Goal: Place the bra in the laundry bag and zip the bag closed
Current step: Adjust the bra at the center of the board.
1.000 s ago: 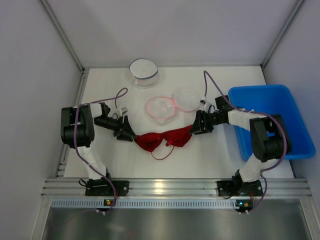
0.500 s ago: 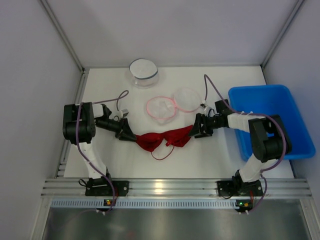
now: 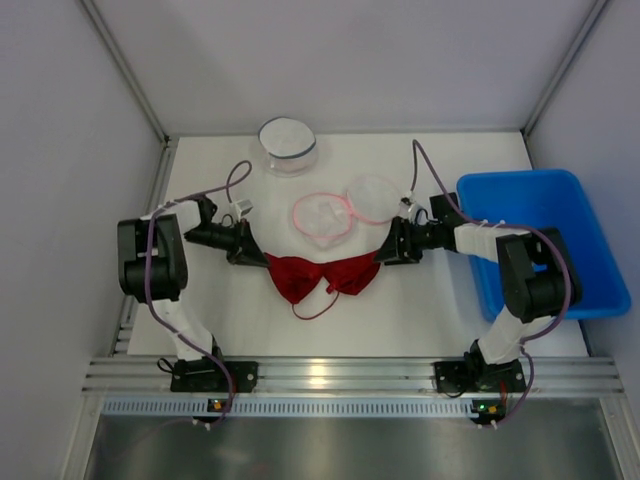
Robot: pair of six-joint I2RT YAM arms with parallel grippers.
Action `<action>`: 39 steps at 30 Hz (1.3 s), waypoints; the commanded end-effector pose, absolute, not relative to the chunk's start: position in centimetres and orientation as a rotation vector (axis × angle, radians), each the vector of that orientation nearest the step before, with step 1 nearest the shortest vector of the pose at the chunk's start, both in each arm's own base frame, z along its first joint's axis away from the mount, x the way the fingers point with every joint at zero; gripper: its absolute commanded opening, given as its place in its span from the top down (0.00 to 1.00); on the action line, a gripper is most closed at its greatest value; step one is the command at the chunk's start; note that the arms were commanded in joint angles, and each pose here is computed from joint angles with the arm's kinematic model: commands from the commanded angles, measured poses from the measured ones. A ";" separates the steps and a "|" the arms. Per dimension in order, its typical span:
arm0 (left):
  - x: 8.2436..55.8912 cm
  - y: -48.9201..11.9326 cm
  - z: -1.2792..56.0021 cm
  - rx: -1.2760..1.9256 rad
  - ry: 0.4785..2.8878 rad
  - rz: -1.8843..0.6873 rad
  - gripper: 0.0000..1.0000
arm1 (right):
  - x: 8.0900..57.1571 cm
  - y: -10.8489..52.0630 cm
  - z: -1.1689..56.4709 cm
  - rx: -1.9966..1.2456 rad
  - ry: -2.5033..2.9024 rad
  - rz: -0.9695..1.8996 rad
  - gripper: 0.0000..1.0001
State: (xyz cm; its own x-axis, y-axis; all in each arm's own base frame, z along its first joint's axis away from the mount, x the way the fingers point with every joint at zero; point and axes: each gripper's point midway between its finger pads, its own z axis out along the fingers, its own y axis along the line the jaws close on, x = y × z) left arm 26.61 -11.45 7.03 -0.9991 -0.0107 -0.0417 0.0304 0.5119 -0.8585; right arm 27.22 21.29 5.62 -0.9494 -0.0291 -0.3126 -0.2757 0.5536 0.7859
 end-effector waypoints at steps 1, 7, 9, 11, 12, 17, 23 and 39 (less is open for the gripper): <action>27.7 -11.4 9.6 0.075 2.625 -1.493 1.00 | 29.0 22.5 7.5 -0.316 2.417 1.383 0.35; 28.5 -11.9 11.6 0.013 2.605 -1.505 1.00 | 29.2 22.7 8.1 -0.352 2.375 1.390 0.27; 28.9 -12.5 12.8 0.008 2.583 -1.541 1.00 | 29.0 23.1 8.3 -0.373 2.369 1.408 0.28; 29.2 -13.2 13.7 0.015 2.568 -1.567 1.00 | 29.2 23.9 8.8 -0.424 2.328 1.415 0.32; 29.3 -13.5 14.0 0.020 2.572 -1.568 1.00 | 29.0 24.1 8.7 -0.435 2.328 1.418 0.34; 28.8 -16.8 14.9 0.085 2.617 -1.633 1.00 | 28.7 25.5 8.8 -0.499 2.304 1.428 0.47; 28.8 -19.8 15.8 0.103 2.671 -1.684 1.00 | 28.8 26.1 9.4 -0.522 2.272 1.446 0.61; 28.5 -28.8 13.3 0.188 2.807 -1.655 1.00 | 27.7 26.5 9.6 -0.542 2.259 1.526 0.55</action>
State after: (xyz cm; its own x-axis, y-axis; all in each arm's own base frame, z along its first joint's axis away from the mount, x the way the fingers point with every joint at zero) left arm 26.80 -26.94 12.89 -0.9778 0.1901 0.0884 0.0173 0.4934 -0.8696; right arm 27.33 25.43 8.21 -0.8996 -0.0904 -0.4273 -0.4247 0.4092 0.8076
